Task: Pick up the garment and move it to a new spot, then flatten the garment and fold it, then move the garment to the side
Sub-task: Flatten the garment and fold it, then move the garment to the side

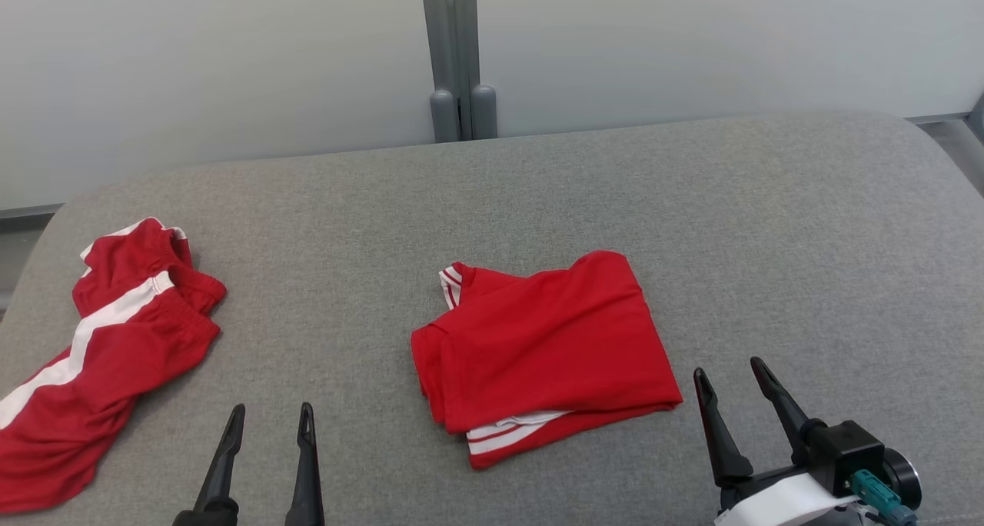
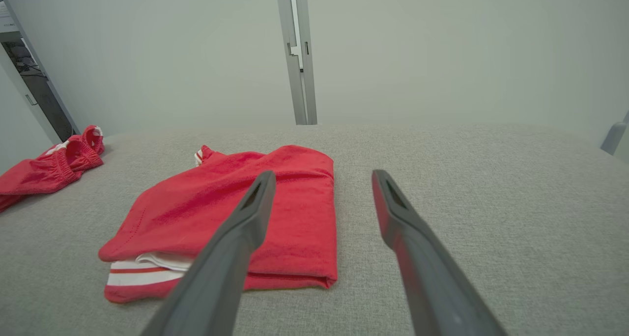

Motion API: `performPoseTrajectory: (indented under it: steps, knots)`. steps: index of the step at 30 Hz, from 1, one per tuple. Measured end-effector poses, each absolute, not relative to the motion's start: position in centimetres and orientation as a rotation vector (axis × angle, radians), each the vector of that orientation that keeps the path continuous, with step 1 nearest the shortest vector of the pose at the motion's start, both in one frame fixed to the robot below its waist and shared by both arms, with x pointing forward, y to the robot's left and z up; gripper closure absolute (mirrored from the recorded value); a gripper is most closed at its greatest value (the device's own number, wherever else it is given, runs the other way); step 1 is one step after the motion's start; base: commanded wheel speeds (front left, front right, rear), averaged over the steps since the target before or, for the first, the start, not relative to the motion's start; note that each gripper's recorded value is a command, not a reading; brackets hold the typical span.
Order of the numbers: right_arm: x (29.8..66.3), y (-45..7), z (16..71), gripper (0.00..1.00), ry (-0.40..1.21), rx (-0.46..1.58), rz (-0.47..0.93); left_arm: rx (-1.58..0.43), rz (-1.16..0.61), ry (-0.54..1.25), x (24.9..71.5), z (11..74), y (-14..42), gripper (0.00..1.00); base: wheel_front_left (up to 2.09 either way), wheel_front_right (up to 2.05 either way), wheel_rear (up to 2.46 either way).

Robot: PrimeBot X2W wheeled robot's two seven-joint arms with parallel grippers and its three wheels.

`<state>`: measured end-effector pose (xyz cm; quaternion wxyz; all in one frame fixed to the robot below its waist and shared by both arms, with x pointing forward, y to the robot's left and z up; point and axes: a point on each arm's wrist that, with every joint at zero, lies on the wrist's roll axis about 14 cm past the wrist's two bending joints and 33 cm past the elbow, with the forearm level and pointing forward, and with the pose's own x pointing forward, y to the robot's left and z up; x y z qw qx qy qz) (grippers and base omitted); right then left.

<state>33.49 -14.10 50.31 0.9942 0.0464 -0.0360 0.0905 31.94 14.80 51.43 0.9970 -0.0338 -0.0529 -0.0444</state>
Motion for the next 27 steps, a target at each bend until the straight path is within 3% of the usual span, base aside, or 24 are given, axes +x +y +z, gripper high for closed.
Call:
performPoseTrajectory:
  steps: [27]
  knots:
    - [33.6,-13.6,50.2,0.00,-0.068,0.092,0.206,-0.057,-0.099,-0.057,31.8,49.9,14.1,0.00,0.00,0.00,0.00]
